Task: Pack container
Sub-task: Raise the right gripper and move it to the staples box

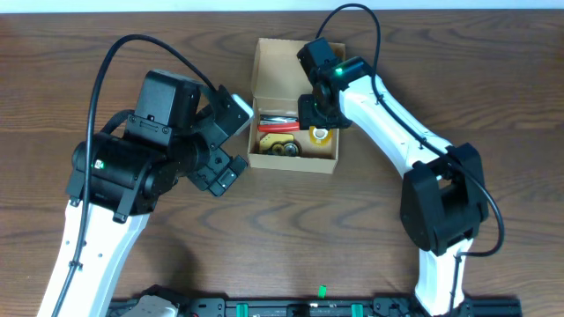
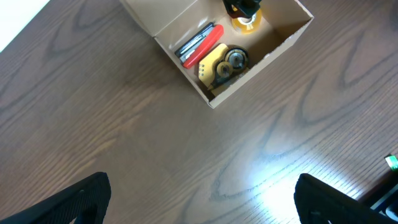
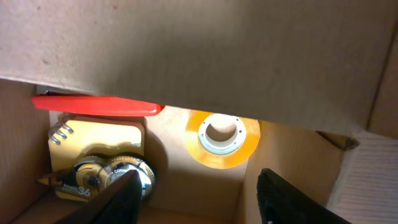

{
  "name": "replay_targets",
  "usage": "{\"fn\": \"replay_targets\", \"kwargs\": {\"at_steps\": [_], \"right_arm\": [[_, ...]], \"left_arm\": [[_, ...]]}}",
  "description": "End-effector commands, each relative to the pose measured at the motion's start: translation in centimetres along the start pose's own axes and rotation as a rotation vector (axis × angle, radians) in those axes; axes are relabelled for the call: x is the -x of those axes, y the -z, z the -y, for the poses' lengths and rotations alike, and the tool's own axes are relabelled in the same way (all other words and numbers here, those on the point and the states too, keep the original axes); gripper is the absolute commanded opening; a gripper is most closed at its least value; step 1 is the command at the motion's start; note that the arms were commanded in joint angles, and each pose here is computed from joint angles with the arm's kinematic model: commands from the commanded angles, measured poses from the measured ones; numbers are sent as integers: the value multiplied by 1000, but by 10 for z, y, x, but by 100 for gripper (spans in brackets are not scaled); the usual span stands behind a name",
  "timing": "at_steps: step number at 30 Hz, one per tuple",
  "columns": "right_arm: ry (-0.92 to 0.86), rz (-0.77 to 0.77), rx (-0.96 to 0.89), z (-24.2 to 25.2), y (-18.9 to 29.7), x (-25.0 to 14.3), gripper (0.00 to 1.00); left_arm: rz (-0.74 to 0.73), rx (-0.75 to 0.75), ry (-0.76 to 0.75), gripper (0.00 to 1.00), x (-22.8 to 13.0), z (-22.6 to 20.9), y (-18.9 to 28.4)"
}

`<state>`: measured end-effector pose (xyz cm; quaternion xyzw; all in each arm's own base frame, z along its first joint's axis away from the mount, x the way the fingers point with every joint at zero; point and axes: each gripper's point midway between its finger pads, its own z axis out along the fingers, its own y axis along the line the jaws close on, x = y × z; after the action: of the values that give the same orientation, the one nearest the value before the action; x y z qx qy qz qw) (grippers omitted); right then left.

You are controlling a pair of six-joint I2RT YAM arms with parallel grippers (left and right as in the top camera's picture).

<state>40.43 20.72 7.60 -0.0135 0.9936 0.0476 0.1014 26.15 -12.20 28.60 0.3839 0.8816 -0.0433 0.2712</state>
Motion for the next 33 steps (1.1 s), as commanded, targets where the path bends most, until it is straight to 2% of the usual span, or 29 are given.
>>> {"fn": "replay_targets", "kwargs": {"at_steps": [1,9,14,21,30,33], "right_arm": [[1,54,5,-9,10,17,59],[87,228,16,-20,74,67,58],[71,316,-49,1,115,90,63],[-13,189,-135,68,122,74,61],[-54,12,-161,132,128,41,48],[-63,-30,-172,152,130,34,47]], "left_arm": [[24,16,-10,95,6,-3,8],[24,16,-10,95,6,-3,8],[24,16,-10,95,6,-3,8],[24,16,-10,95,6,-3,8],[24,16,-10,95,6,-3,8],[24,16,-10,95,6,-3,8]]}}
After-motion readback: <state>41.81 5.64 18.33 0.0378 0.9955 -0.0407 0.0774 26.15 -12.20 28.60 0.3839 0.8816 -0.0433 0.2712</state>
